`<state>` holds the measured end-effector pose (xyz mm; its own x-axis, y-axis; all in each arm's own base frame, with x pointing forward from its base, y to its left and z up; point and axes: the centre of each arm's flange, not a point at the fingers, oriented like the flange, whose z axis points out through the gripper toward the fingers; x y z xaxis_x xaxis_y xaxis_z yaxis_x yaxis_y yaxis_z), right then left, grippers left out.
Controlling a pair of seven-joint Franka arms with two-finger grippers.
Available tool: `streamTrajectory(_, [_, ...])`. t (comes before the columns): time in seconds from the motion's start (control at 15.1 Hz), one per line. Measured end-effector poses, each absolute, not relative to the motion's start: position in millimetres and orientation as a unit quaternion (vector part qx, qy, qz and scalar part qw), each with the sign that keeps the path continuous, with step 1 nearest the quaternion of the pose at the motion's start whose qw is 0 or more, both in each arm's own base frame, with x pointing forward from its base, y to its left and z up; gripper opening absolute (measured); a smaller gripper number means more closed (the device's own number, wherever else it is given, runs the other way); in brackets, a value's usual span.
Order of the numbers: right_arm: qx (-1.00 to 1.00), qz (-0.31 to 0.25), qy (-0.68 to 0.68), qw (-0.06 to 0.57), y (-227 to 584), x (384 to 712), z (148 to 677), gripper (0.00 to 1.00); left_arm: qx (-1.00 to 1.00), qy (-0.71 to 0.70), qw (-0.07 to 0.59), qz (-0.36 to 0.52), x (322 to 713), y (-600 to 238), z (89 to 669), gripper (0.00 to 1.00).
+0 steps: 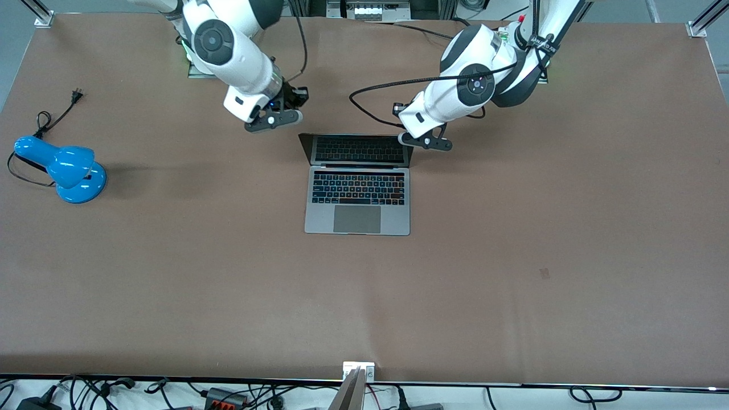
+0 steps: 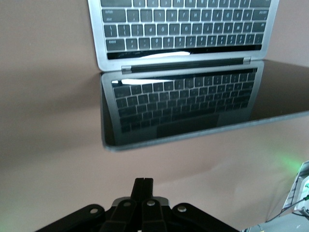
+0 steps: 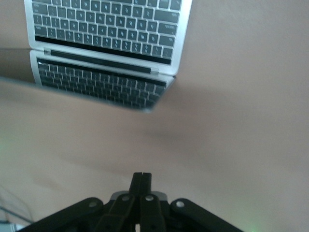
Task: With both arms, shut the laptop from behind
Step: 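Place both grippers behind the laptop screen's back edge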
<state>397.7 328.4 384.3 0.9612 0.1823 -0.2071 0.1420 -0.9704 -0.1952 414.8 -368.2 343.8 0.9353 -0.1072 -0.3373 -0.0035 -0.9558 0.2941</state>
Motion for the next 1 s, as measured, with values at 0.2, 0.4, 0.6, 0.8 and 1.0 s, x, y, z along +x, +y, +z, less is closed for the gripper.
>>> streamTrajectory(0.2, [-0.987,0.094,-0.087,0.093,342.9,399.6,367.5,0.01,0.974,-0.025,0.151,-0.170,418.8,-368.6,341.0,0.01])
streamTrajectory(0.4, [-0.989,0.064,-0.086,0.100,354.8,406.2,350.8,0.01,0.975,-0.021,0.156,-0.157,423.1,-368.4,342.8,0.01])
streamTrajectory(0.6, [-0.990,0.048,-0.079,0.103,356.9,415.4,336.3,0.01,0.976,-0.017,0.161,-0.149,427.0,-368.4,341.7,0.01])
streamTrajectory(0.8, [-0.991,0.042,-0.077,0.105,356.5,418.2,334.4,0.01,0.975,-0.017,0.164,-0.150,434.1,-370.4,335.0,0.01])
streamTrajectory(1.0, [-0.991,0.036,-0.075,0.107,356.2,420.4,334.3,0.01,0.976,-0.025,0.158,-0.146,447.5,-371.8,327.6,0.01])
